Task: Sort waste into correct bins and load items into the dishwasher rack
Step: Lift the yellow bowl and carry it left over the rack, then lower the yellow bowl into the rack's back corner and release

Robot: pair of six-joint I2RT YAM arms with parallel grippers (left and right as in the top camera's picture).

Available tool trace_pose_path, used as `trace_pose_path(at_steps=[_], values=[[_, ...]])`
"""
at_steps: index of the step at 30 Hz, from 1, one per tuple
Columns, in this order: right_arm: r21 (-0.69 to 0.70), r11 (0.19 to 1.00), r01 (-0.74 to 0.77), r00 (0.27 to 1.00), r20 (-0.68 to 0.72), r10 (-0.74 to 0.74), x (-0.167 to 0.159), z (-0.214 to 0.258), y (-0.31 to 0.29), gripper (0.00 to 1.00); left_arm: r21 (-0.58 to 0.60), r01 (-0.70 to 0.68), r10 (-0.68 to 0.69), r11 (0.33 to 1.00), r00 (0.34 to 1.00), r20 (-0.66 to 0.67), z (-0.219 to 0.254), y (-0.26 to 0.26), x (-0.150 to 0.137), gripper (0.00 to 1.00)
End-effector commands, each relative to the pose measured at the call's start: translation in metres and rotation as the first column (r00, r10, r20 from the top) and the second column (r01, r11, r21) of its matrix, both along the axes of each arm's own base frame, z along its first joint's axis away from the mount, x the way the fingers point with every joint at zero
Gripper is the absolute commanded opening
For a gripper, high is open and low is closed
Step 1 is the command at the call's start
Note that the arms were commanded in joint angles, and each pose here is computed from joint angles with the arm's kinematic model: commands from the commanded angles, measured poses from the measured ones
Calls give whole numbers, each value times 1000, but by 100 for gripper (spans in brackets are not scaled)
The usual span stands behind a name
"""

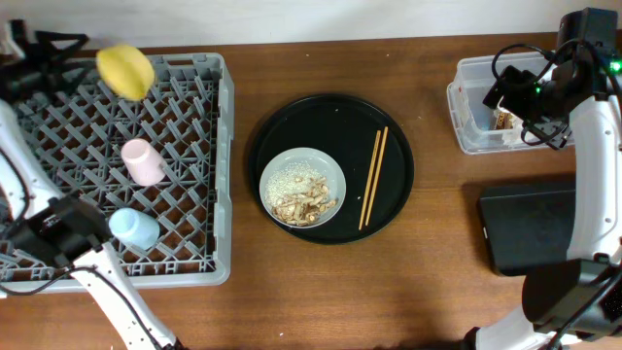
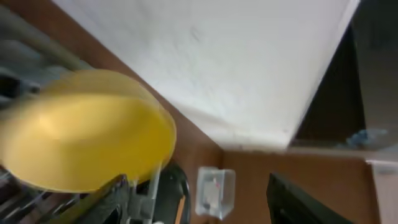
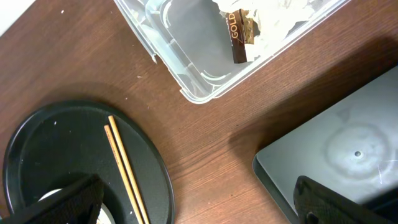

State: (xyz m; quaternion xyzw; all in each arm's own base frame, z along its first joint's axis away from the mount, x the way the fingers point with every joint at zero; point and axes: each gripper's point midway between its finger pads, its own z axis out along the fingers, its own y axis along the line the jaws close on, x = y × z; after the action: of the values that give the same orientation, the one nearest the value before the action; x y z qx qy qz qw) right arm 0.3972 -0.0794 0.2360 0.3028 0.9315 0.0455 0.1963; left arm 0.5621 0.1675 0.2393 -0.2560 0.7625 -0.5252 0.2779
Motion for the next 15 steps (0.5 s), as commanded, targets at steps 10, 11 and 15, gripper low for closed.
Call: trace_pose_path(at_steps=[10, 11, 15], values=[[-2, 1000, 12, 1000, 3, -12, 0, 1, -2, 98, 321, 82, -110, 943, 991, 70, -19, -26, 1, 59], [-2, 1000, 12, 1000, 3, -12, 0, 1, -2, 98, 393, 120, -168, 912, 982, 90, -23, -44, 8, 59], [-2, 1000, 12, 1000, 3, -12, 0, 1, -2, 98, 527, 165, -229, 833, 972, 58, -37, -82, 22, 58]])
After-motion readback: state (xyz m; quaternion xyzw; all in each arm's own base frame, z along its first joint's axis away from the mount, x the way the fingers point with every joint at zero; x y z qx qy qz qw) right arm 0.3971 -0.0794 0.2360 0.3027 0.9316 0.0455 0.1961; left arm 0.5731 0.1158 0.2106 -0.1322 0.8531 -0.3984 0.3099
